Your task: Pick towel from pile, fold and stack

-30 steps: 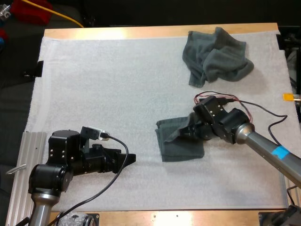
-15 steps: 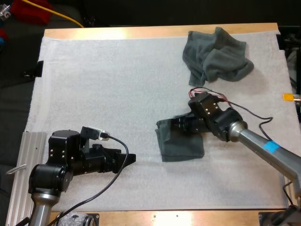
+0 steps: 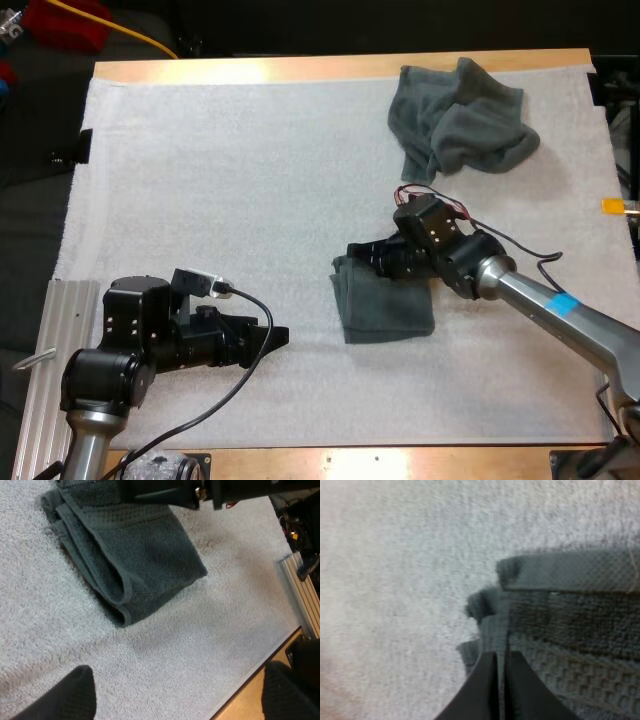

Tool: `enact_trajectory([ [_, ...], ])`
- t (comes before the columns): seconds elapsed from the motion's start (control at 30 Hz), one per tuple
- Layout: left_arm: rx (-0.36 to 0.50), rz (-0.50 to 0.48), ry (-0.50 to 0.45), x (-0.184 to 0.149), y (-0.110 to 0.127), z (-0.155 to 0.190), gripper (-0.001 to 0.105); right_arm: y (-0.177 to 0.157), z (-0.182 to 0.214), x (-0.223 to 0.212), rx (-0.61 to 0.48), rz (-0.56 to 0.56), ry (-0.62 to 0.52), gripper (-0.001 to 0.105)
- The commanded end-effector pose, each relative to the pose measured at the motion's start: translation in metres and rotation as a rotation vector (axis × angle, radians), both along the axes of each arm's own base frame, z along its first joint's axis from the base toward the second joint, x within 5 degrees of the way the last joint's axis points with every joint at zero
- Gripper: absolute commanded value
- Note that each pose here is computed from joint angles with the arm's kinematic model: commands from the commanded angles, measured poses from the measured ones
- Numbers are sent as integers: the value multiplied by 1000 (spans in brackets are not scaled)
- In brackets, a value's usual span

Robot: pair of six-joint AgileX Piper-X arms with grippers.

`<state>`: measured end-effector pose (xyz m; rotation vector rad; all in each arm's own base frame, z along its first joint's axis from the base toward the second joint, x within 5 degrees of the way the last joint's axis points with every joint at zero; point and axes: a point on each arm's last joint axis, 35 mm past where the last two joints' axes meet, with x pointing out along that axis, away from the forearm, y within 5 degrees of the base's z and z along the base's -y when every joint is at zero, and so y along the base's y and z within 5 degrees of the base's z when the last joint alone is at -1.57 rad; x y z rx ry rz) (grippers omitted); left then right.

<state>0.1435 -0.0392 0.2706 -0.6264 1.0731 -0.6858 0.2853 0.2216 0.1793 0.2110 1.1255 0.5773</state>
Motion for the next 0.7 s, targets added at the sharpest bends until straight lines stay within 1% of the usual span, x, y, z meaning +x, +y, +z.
enact_trajectory([
  [0.0, -12, -11, -20, 0, -1, 3, 66, -2, 9, -1, 24, 6, -13, 14],
  [0.07, -12, -11, -23, 0, -1, 3, 66, -5, 17, -4, 25, 6, -14, 32],
  [0.1, -12, -11, -23, 0, -1, 3, 66, -5, 20, -6, 25, 6, -15, 37],
  [0.17, -12, -11, -23, 0, -1, 3, 66, -9, 27, -11, 9, 22, -13, 51],
  [0.23, -12, -11, -23, 0, -1, 3, 66, -13, 33, -15, -15, 37, -16, 57],
  [0.37, -13, -11, -30, 1, -1, 4, 66, -25, 48, -29, -95, 65, -10, 57],
  [0.47, -15, -11, -49, 2, -1, 5, 66, -33, 60, -41, -132, 98, -8, 57],
  [0.53, -16, -11, -58, 3, -1, 5, 66, -38, 68, -48, -143, 113, -6, 57],
  [0.63, -16, -10, -57, 3, -1, 5, 72, -48, 82, -60, -161, 128, -10, 57],
  [0.67, -18, -7, -53, 3, -1, 5, 71, -52, 88, -65, -166, 133, -15, 57],
])
